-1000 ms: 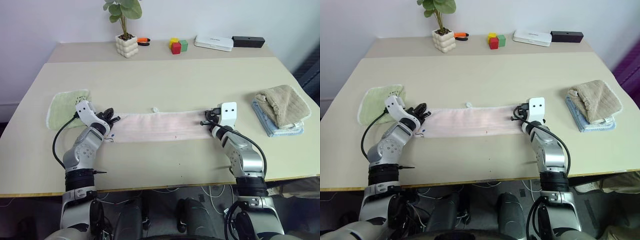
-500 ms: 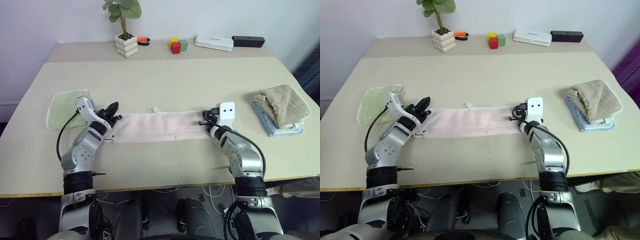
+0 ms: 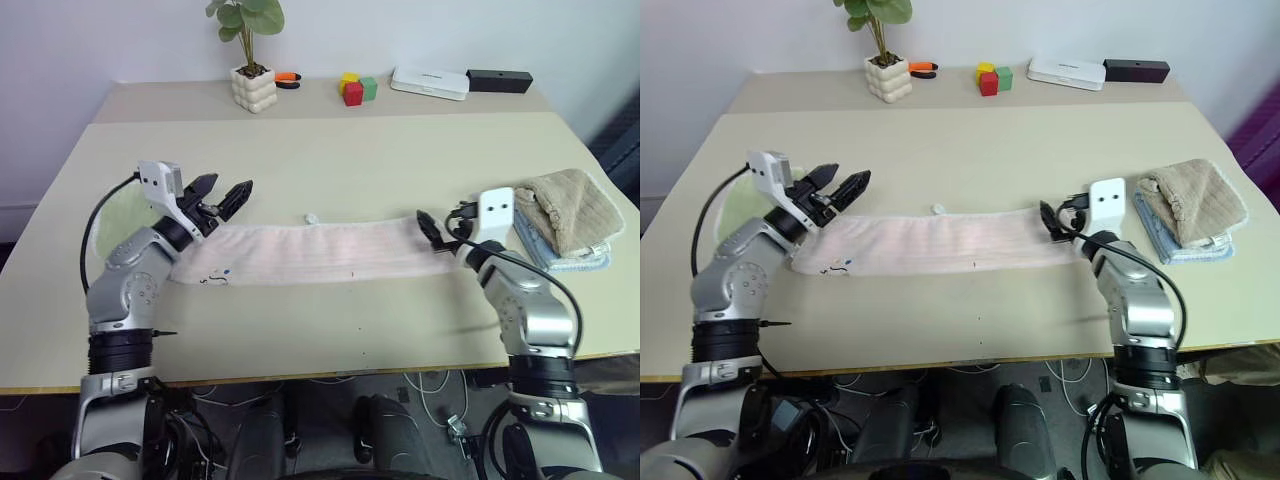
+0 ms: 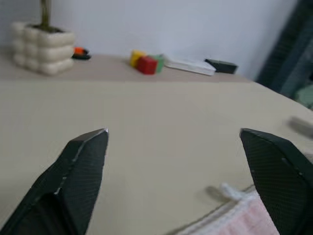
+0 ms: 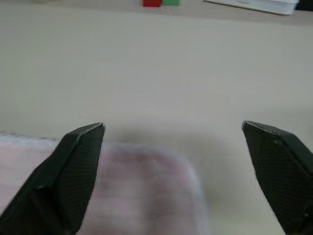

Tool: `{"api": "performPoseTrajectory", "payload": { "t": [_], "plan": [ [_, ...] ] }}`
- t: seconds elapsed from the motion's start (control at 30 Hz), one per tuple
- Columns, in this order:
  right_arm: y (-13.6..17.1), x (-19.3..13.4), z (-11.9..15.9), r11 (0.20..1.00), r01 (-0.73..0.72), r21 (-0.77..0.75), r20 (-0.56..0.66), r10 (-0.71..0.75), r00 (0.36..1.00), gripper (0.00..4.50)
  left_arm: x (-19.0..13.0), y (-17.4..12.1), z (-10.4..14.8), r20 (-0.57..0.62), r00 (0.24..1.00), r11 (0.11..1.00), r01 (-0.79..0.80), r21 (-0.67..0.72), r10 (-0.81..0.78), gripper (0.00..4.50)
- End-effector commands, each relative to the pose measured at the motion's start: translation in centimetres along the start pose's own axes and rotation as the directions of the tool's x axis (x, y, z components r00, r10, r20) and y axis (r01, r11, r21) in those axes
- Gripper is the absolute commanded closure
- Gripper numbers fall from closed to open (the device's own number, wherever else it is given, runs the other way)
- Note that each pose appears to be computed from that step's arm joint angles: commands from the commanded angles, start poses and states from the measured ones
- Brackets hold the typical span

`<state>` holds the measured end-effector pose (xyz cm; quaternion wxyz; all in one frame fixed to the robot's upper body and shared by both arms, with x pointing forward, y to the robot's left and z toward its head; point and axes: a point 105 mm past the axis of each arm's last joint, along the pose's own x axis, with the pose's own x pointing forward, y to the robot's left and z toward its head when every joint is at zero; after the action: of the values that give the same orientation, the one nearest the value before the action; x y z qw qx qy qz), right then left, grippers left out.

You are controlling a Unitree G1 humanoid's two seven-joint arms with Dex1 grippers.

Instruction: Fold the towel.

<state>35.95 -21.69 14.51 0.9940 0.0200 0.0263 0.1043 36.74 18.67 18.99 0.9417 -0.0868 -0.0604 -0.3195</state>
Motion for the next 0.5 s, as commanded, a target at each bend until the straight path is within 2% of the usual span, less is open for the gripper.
{"api": "performPoseTrajectory", "payload": {
  "t": [0.03, 0.13, 0.27, 0.5],
  "plan": [
    [0.4, -2.9, 1.8, 0.972, -0.078, 0.22, 0.046, 0.069, 0.997, 0.07, -0.8, -3.2, 1.6, -0.033, 0.96, 0.96, 0.279, -0.026, -0.279, 0.0],
    [0.0, -5.1, 0.9, 0.928, -0.038, 0.372, 0.017, 0.034, 0.999, 0.07, -1.6, -3.3, 1.6, -0.088, 0.936, 0.94, 0.342, -0.014, -0.341, 0.0],
    [0.0, -7.3, -0.6, 0.871, 0.028, 0.491, -0.028, -0.017, 0.999, 0.07, -1.9, -3.0, 1.7, -0.13, 0.916, 0.921, 0.387, 0.037, -0.379, 0.0],
    [0.5, -8.5, -2.8, 0.76, 0.132, 0.636, -0.101, -0.087, 0.991, 0.07, -1.6, -3.0, 1.1, -0.209, 0.867, 0.874, 0.477, 0.09, -0.452, 0.0]
  ]
}}
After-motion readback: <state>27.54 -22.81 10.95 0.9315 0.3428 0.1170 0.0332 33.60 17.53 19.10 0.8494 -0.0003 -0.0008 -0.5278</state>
